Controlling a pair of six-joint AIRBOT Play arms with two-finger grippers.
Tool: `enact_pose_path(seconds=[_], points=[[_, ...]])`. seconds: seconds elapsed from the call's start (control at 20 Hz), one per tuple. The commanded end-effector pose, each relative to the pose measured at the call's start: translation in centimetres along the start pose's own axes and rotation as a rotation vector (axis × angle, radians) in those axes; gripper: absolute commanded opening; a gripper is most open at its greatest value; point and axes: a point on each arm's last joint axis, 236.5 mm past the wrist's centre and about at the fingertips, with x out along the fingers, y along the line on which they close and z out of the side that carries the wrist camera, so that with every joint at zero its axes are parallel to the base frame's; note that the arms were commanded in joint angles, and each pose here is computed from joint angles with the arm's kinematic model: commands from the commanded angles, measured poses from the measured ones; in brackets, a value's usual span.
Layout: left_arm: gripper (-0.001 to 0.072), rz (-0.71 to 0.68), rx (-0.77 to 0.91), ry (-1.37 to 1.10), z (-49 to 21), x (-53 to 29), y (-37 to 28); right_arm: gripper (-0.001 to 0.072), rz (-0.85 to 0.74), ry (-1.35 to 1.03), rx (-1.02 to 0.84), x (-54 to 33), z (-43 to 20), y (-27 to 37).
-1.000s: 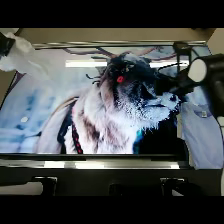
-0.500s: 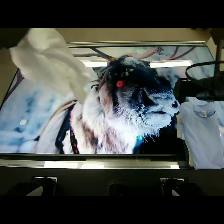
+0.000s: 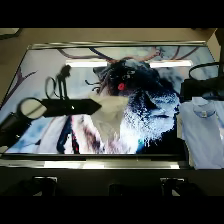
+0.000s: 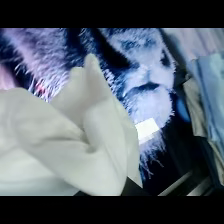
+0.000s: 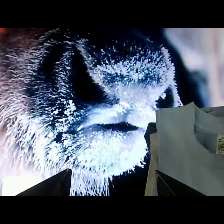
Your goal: Fold the shirts.
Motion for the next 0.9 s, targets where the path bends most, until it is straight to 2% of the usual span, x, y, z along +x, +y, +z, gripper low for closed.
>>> enact_pose_path(seconds=[0.0, 0.05, 0.1, 0.15, 0.3, 0.4, 0.5, 0.6, 0.7, 0.85], points=[[0.0036, 0.088, -0.179, 0.022, -5.1, 3.3, 6.3, 0.0627, 0.041, 0.079, -0.012, 2.6, -0.6, 1.8], [0.013, 0.103, -0.205, 0.03, -5.4, 3.5, 7.3, 0.0626, 0.073, 0.119, -0.014, 3.8, -0.9, 2.9], [0.0446, 0.113, -0.22, 0.022, -5.0, 3.2, 8.0, 0.0627, 0.103, 0.162, -0.018, 5.3, -1.3, 4.0], [0.0686, 0.119, -0.234, 0.0, -3.8, 2.5, 8.7, 0.0627, 0.117, 0.201, -0.031, 6.7, -1.7, 4.8], [0.0678, 0.143, -0.235, -0.052, 1.2, -1.9, 11.3, 0.0627, 0.119, 0.321, -0.132, 11.1, -3.3, 5.7], [0.0667, 0.205, -0.282, -0.046, 2.4, -5.6, 14.8, 0.0627, 0.144, 0.389, -0.133, 13.3, -4.4, 6.8], [0.0666, 0.265, -0.357, 0.078, -0.9, -7.9, 18.1, 0.0626, 0.251, 0.461, -0.115, 14.4, -5.8, 9.7], [0.0666, 0.3, -0.36, 0.285, -6.9, -8.8, 19.6, 0.0626, 0.415, 0.533, -0.116, 14.2, -7.8, 13.3], [0.0666, 0.244, -0.369, 0.402, -11.9, -7.6, 18.9, 0.0626, 0.557, 0.596, -0.101, 13.9, -10.5, 16.2], [0.0668, 0.115, -0.469, 0.416, -16.4, -3.4, 16.1, 0.0627, 0.617, 0.706, -0.022, 14.9, -16.3, 17.6]])
